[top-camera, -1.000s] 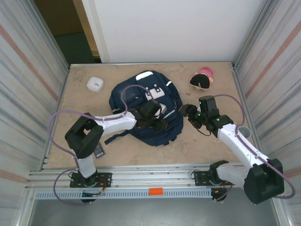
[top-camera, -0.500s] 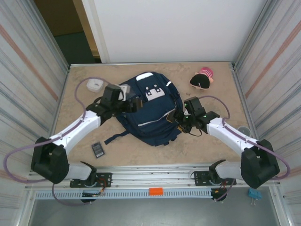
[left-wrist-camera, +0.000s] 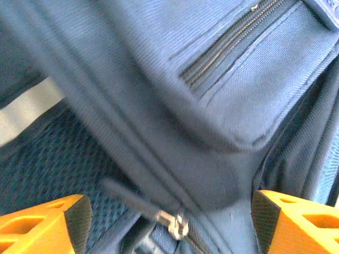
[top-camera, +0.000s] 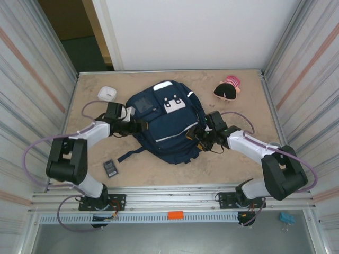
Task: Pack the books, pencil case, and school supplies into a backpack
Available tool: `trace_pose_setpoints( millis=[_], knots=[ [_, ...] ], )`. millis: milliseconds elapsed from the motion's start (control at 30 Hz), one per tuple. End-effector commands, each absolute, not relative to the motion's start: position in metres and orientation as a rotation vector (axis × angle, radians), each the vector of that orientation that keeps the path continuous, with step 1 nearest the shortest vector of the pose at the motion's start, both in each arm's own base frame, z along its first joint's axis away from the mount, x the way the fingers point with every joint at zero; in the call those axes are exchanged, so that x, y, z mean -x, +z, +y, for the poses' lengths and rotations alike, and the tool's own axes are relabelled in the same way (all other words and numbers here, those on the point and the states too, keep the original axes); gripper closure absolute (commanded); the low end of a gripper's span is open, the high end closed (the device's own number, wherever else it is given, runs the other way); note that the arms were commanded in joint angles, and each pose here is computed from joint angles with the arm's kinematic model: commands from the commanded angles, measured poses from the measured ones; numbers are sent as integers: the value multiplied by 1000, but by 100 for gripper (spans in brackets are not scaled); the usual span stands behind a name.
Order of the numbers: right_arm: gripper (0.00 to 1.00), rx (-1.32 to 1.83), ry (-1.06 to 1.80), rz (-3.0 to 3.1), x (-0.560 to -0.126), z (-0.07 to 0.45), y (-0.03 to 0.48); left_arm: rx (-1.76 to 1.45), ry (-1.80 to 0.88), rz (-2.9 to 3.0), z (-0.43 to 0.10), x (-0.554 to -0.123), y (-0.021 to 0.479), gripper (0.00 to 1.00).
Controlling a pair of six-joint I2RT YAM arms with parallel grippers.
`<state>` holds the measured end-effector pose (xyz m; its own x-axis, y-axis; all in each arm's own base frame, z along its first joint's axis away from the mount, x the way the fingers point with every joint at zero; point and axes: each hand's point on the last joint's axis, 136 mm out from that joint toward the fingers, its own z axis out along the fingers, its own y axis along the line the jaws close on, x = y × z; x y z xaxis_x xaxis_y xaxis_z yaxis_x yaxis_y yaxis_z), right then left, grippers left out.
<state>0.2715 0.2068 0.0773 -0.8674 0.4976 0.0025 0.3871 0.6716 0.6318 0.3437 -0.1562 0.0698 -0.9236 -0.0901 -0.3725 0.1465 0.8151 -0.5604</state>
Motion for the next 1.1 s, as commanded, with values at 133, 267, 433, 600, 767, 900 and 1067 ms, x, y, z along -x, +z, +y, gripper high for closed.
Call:
trace_pose_setpoints(
  millis=[133,267,433,600,767,900,1067],
  knots=[
    [52,-720,1020,2682,-287,193,77,-270,-1117,2471,-184,-346,87,24],
    [64,-732,1038,2678,-290,190,77,-325,-1148,2387,-188,-341,99,30],
    [74,-723,1056,2664,-294,190,81,-397,-1137,2414,-188,-334,96,38],
    [80,-714,1081,2628,-303,190,91,-438,-1131,2429,-188,-325,98,47],
    [82,-709,1130,2581,-315,194,102,-488,-1148,2379,-195,-316,113,41],
    [87,-689,1183,2536,-324,198,114,-520,-1098,2364,-194,-312,116,41],
    [90,-666,1225,2494,-331,201,128,-526,-1015,2413,-186,-314,106,50]
  ],
)
